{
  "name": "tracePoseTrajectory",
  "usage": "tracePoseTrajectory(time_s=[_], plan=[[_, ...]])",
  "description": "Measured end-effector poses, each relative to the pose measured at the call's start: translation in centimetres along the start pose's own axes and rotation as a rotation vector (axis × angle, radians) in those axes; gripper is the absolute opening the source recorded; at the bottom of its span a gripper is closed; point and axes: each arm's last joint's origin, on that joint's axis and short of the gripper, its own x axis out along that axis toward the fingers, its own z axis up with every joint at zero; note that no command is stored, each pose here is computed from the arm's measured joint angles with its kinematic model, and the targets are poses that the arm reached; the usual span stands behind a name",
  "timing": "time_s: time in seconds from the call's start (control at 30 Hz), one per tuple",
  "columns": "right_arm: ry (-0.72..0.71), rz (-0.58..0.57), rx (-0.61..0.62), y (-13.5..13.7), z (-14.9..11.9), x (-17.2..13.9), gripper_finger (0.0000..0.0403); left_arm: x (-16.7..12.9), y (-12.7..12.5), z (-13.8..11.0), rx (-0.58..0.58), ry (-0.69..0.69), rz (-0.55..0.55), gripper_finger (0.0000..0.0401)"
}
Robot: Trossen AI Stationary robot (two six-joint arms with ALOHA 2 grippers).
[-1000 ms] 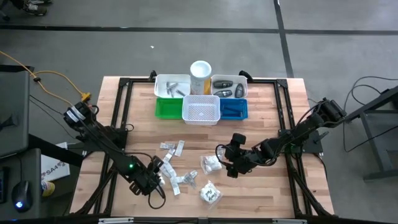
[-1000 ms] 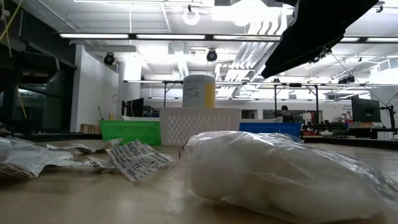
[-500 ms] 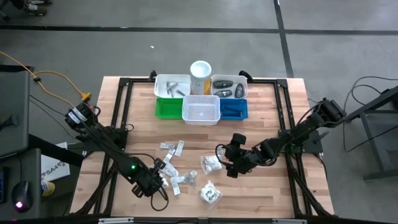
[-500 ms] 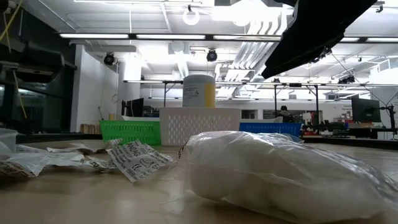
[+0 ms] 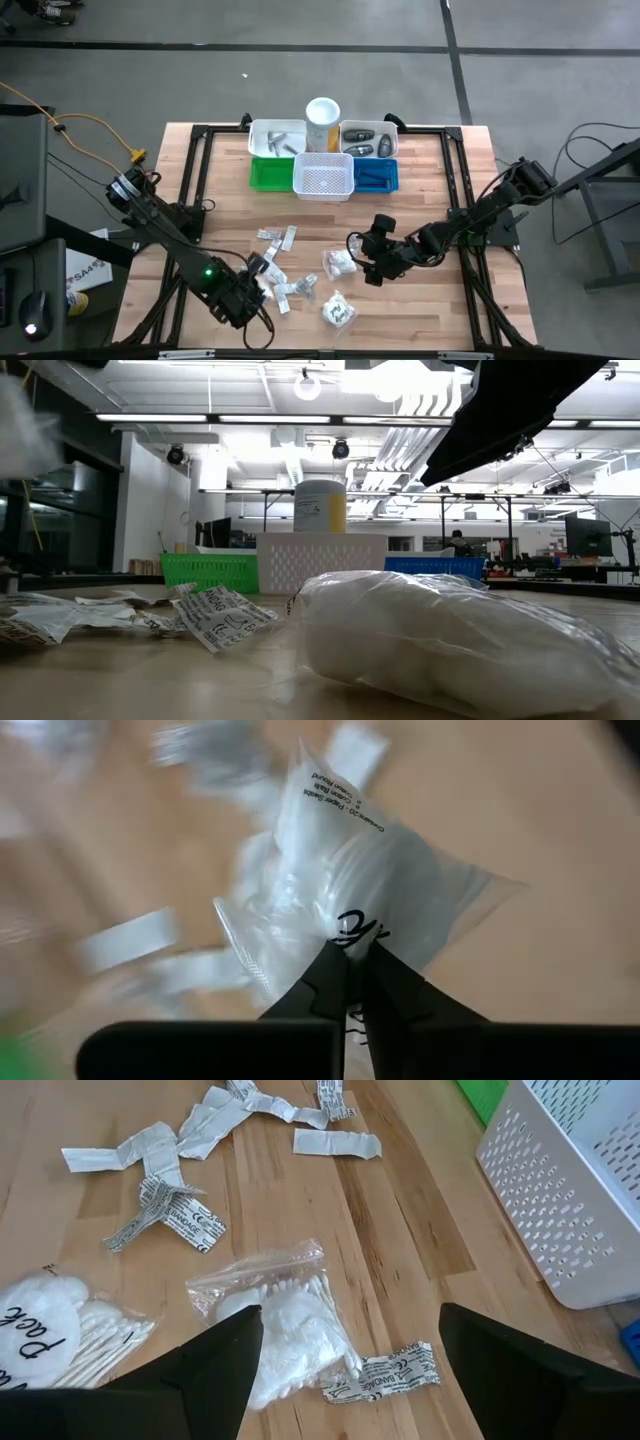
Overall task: Pick & Place Travel size toiletries
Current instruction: Put the white cotton pack into the bottom white bin
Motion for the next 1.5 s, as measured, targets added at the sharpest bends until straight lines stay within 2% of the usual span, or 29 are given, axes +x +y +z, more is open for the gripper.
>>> tracePoseTrajectory(time_s=[0.2, 0.3, 0.47, 0.63, 0.73, 0.83, 0.97, 1.07, 1.23, 1.5], plan=[[0.0, 0.0, -0.009, 0.0, 0.0, 0.0, 0.0297, -1.6, 2.5, -0.7, 0.137, 0.135, 0.358, 0.0007], [0.0, 0.0, -0.01, 0.0, 0.0, 0.0, 0.0297, -1.4, 4.9, -1.3, 0.17, 0.229, 0.424, 0.0007], [0.0, 0.001, -0.01, 0.0, 0.0, 0.0, 0.0297, -0.7, 10.3, -2.5, 0.115, 0.366, 0.43, 0.0006], [0.0, 0.001, -0.01, 0.0, 0.0, 0.0, 0.0297, 0.0, 15.9, -4.0, 0.049, 0.426, 0.439, 0.0006], [0.0, 0.0, -0.01, 0.0, 0.0, 0.0, 0.0297, 0.3, 19.1, -4.6, 0.02, 0.396, 0.456, 0.0006], [0.001, 0.0, -0.01, 0.0, 0.0, 0.0, 0.0297, 0.5, 21.6, -4.5, 0.024, 0.297, 0.48, 0.0006], [0.0, -0.001, -0.01, 0.0, 0.0, 0.0, 0.0297, 0.3, 24.4, -4.1, 0.037, 0.11, 0.502, 0.0006], [0.001, -0.002, 0.006, 0.0, 0.0, 0.0, 0.0297, 0.6, 26.4, -4.3, -0.009, 0.026, 0.519, 0.0006], [0.011, -0.009, 0.026, -0.1, -0.1, 0.0, 0.0297, 2.0, 28.7, -5.5, -0.077, 0.02, 0.509, 0.0011], [0.041, -0.026, 0.044, -0.3, -0.5, 0.0, 0.0297, 4.5, 30.2, -6.3, -0.093, 0.051, 0.468, 0.0054]])
